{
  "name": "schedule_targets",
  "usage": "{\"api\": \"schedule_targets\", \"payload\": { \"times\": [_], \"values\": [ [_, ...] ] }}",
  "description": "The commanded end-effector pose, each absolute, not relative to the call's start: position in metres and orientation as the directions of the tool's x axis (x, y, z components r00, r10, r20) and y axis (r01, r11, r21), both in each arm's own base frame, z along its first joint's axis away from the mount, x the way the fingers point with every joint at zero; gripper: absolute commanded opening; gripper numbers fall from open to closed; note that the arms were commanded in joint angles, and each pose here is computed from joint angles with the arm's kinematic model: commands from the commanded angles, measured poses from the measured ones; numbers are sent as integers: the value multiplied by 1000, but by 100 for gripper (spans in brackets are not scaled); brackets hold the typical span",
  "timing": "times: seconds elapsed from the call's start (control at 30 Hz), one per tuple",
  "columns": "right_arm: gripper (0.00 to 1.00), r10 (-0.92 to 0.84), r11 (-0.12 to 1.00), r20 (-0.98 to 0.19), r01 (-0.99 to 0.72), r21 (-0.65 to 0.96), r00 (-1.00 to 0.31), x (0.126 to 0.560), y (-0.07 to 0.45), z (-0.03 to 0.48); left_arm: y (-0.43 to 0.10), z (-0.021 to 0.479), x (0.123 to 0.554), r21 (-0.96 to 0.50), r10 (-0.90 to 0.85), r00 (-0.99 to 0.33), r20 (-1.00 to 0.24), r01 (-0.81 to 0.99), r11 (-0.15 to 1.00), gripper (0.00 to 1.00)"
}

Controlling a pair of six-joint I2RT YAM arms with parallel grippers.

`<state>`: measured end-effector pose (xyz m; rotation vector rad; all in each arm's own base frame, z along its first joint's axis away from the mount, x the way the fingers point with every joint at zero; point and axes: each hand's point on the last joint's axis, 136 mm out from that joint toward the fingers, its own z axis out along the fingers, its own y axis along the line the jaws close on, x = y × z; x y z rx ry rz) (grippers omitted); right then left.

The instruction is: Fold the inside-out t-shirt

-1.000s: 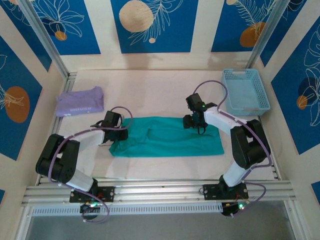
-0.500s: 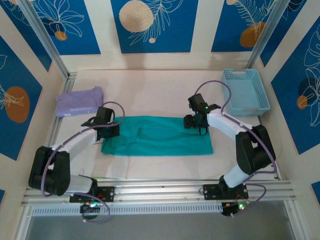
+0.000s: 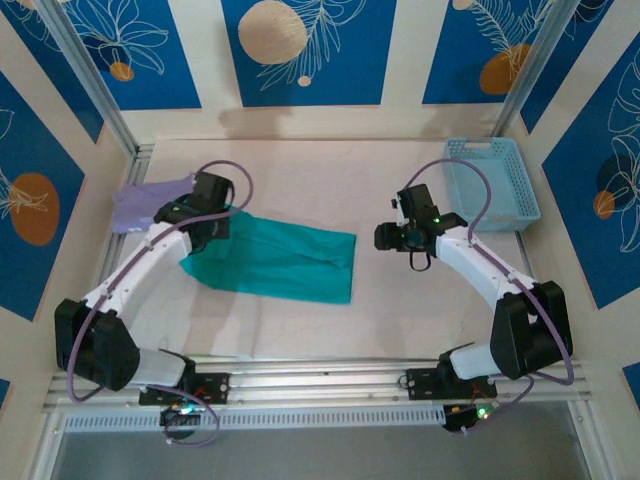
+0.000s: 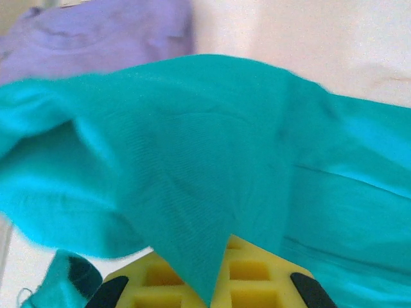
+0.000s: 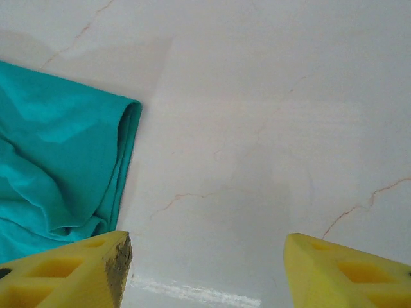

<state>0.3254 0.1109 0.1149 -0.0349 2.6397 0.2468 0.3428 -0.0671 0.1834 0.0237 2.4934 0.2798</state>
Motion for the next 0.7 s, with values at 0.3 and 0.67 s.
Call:
{"api": "schedule_targets", "payload": {
  "times": [0.3, 0.67],
  "values": [
    [65, 124, 963, -441, 0, 270, -889, 316, 100, 113, -337, 144, 319, -73, 338, -796, -502, 428, 901, 22],
    [66, 151, 908, -462, -63, 414, -874, 315, 122, 121, -351, 160, 296, -225, 323, -780, -537, 501, 836, 70]
  ]
}}
